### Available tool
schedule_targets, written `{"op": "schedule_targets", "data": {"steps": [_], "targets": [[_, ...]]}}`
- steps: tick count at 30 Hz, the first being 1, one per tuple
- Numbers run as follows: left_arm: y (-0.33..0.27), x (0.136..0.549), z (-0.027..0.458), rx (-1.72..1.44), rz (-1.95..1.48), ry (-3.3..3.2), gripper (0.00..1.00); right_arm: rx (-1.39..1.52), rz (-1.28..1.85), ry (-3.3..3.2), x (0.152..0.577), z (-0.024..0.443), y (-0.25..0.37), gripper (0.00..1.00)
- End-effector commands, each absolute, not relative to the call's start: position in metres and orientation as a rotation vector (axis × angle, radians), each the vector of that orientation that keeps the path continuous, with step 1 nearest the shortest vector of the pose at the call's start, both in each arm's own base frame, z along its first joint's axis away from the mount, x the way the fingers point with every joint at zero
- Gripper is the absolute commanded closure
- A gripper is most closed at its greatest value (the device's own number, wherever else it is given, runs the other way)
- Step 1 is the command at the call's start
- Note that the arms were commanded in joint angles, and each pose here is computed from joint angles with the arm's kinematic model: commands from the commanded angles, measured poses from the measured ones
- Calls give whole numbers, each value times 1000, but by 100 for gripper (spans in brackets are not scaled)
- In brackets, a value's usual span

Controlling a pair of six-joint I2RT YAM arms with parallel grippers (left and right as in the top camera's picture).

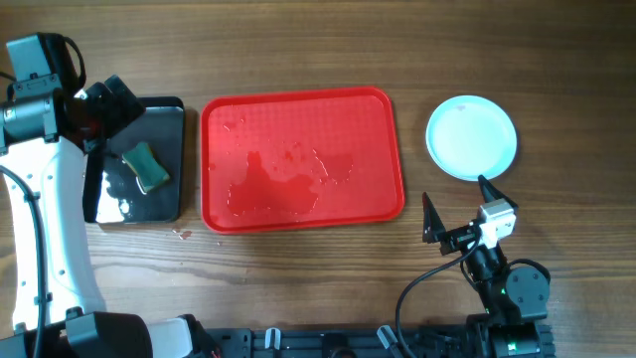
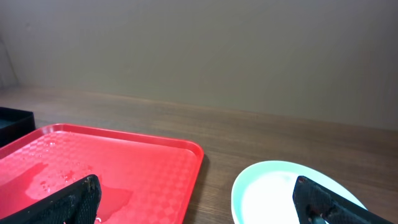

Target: Clean dirty plates on tray and stack at the side

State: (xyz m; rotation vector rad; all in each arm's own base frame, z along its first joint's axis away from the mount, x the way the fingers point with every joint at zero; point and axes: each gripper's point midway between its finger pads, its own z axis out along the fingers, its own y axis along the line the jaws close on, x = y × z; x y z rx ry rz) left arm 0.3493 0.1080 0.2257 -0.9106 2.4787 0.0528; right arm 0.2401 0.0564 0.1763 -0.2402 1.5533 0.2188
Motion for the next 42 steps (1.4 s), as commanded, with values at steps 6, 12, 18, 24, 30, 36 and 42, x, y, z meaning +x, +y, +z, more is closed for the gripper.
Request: {"op": "schedule_targets", "data": {"steps": [6,12,18,24,30,36,42], "targets": [[61,322,294,-697,25,2322,0,-258,220,1536,239,179,58,0],[32,241,335,-544,-33,2082,0,-259,220,1536,239,179,58,0],[14,253,263,-440,-174,1808,0,-258,219,1536,239,179,58,0],[8,238,224,-285,-178,1567,0,-258,219,1536,239,179,58,0],[8,240,186,-194,-82,1603,0,-258,220,1536,239,179,58,0],[8,246,165,-194,-84,1602,0,-258,220,1536,239,179,58,0],[7,246,160,-192,-84,1620,0,-258,220,1536,239,179,58,0]]}}
